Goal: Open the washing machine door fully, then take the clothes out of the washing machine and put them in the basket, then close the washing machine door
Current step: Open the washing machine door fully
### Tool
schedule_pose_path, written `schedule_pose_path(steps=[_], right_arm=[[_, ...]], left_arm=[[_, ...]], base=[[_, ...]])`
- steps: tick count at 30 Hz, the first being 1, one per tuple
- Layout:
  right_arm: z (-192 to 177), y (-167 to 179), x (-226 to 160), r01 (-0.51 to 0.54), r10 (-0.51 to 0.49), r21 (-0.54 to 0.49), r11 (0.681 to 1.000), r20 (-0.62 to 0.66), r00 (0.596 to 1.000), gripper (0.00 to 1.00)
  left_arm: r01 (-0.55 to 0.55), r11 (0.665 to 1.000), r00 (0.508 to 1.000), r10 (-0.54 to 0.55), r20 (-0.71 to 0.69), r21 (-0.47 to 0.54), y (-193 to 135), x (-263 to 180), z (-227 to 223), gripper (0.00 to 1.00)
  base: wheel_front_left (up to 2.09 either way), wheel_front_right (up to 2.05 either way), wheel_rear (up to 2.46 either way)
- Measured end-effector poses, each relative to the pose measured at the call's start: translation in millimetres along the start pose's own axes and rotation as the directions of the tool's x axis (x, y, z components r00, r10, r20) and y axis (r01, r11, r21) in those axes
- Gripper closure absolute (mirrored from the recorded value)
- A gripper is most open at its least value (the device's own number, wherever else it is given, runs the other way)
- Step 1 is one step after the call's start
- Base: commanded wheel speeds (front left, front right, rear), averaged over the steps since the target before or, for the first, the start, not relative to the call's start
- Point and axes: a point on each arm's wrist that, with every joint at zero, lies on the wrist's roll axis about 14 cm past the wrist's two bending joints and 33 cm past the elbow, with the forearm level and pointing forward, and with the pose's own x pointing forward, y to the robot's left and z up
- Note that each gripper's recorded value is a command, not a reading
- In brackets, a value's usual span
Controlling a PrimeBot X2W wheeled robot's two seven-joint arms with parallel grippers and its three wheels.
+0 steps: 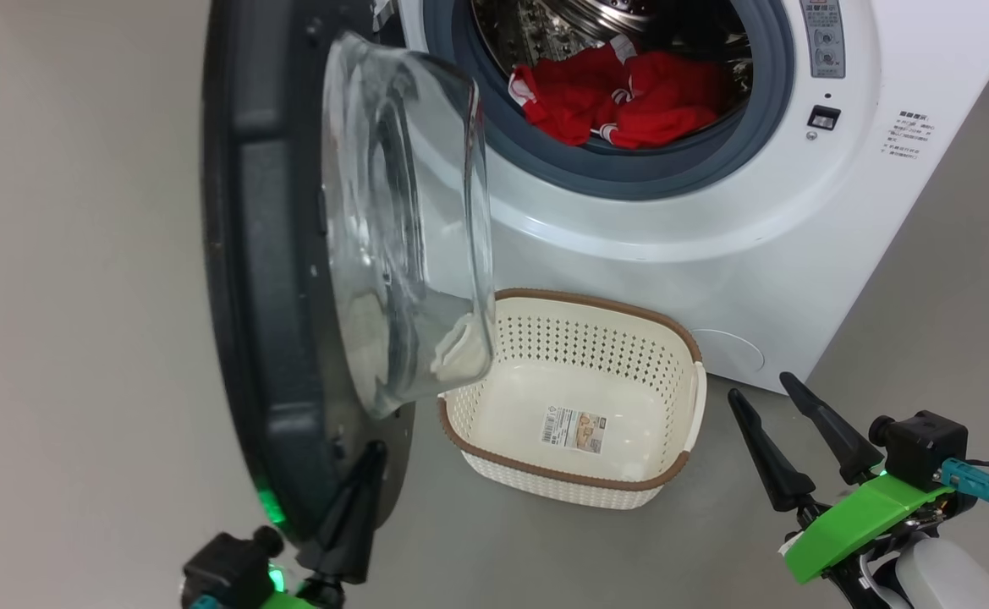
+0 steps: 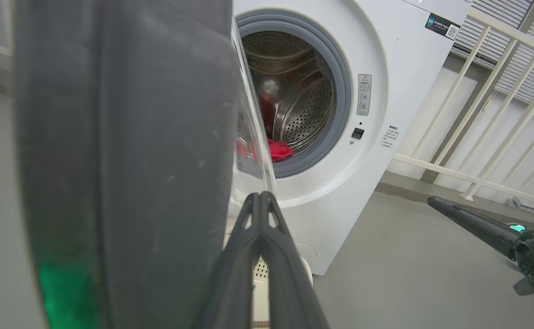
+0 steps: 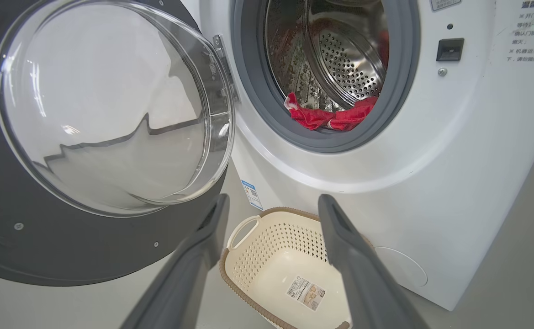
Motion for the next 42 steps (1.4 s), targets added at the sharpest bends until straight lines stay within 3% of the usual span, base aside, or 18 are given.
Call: schedule_pose_path(steps=[7,14,25,42], right_arm=[[-1,1,3,-0.008,0.008,0.006,1.0,0.001,1.0,0.0],[-3,7,11,-0.036,0.036,0.005,0.999,0.0,0.999,0.0],[-7,3,22,-0.052,0.052,0.004,0.999,-0.007,0.999,0.0],[-19,-16,27,-0.036,0.036,0.0,0.999,-0.031,0.999,0.0]], left_arm=[[-0.109,0.993,0.994,0.107,0.033,0.039,38,-3,13,1.0],[-0.248,0.965,0.968,0.244,0.054,0.089,87,-15,24,1.0],[-0.432,0.886,0.902,0.426,0.074,0.168,161,-22,40,1.0],[-0.593,0.771,0.804,0.583,0.118,0.231,237,-14,70,1.0]], base=[[0.0,0.0,0.0],[0.0,0.0,0.0],[0.0,0.0,0.0],[0.0,0.0,0.0]])
